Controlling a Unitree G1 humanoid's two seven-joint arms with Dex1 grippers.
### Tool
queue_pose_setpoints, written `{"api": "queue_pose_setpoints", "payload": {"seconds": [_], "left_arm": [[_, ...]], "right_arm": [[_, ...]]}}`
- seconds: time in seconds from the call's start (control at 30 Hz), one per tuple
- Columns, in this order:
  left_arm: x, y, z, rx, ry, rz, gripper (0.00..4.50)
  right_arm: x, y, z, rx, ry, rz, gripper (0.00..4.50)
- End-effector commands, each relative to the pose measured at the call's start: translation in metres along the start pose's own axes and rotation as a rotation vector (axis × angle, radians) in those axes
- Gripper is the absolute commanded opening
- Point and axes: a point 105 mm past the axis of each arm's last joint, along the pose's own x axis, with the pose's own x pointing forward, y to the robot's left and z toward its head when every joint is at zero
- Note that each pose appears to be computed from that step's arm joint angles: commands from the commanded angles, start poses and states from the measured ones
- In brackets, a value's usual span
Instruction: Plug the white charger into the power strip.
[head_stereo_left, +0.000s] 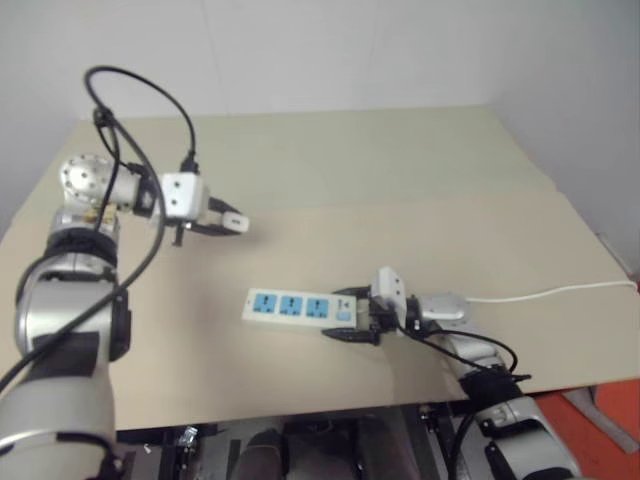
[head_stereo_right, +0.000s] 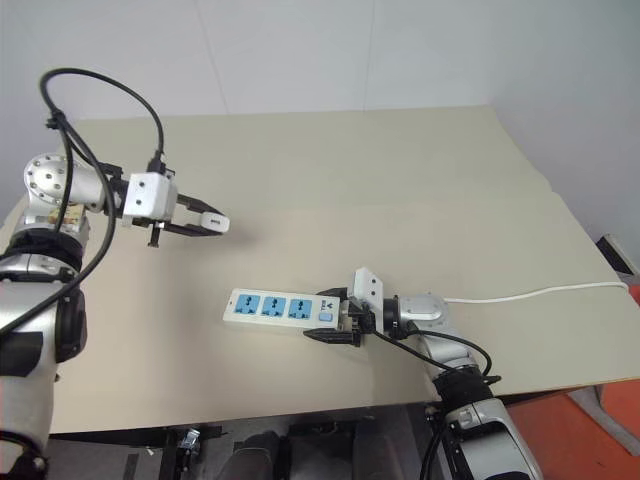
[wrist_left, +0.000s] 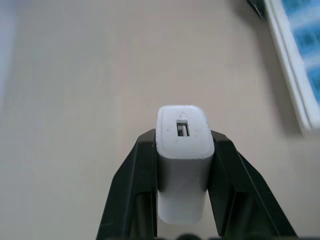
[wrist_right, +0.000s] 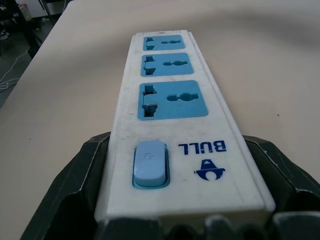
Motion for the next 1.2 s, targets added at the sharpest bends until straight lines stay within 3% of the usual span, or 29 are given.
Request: {"api": "queue_pose_setpoints", "payload": {"seconds": [0.03,0.33,0.67,0.93,1.2], "left_arm": [[-0.007,0.016,0.015,-0.062,-0.1,0.142,1.0],[-0.012,0.025,0.042,-0.402,-0.328,0.395,1.0],[-0.012,-0.008,0.071,-0.685,-0.517,0.35,1.0],[-0.01,-0.05,0.085,-0.675,-0.566,0.095,1.0],[0.026,-0.078,0.088,-0.561,-0.541,-0.145,1.0]], "right_arm": [[0.001,0.0,0.007,-0.02,-0.029,-0.003,3.42],[0.0,-0.001,0.007,-0.017,-0.043,-0.039,3.42],[0.001,-0.002,0.006,-0.014,-0.047,-0.05,3.42],[0.003,0.0,0.006,-0.004,-0.051,-0.029,3.42],[0.008,0.001,0.005,-0.002,-0.044,-0.008,3.42]]}}
